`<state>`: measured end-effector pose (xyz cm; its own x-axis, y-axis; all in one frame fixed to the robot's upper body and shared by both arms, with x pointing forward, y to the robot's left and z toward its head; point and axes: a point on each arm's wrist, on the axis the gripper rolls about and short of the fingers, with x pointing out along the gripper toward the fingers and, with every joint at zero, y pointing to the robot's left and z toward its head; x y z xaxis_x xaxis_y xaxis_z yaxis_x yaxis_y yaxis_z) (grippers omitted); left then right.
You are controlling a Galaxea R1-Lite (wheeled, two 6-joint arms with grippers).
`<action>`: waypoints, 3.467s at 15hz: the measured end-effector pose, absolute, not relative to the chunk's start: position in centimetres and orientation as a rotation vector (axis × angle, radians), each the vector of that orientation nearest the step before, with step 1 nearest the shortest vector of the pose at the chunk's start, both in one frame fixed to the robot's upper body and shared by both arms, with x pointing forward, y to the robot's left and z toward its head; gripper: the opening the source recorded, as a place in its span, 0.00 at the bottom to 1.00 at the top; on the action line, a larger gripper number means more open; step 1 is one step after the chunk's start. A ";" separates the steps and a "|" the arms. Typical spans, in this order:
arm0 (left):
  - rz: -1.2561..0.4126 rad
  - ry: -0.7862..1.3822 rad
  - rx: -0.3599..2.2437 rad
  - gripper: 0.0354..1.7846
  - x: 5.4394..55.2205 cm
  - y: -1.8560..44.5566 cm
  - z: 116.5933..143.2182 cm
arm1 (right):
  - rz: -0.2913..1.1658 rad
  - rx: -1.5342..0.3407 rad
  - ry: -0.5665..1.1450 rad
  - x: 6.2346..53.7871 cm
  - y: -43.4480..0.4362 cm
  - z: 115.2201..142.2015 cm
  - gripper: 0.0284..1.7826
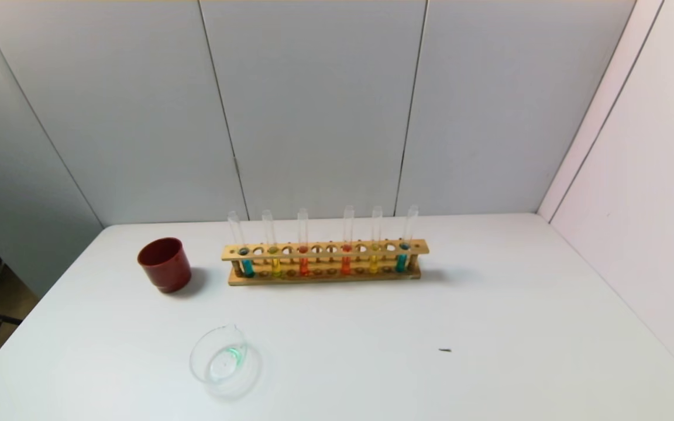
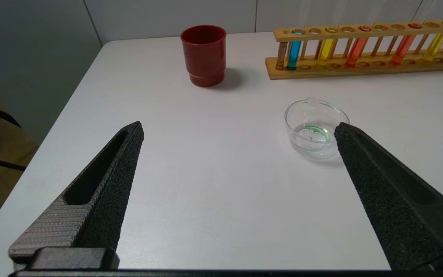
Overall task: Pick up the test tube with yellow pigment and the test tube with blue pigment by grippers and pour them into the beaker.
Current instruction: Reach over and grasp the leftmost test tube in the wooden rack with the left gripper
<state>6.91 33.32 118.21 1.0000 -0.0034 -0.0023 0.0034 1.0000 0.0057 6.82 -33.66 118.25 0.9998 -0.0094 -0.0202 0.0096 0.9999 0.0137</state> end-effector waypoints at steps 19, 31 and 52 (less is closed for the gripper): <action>-0.004 0.011 0.042 0.98 6.6 33.3 119.0 | -0.009 0.013 0.020 6.8 -33.7 118.3 0.95; -0.197 0.117 0.045 0.98 16.7 32.6 131.1 | -0.009 0.013 0.020 6.8 -33.7 118.3 0.95; -0.171 0.181 0.060 0.98 40.1 24.5 124.2 | -0.009 0.013 0.020 6.8 -33.7 118.3 0.95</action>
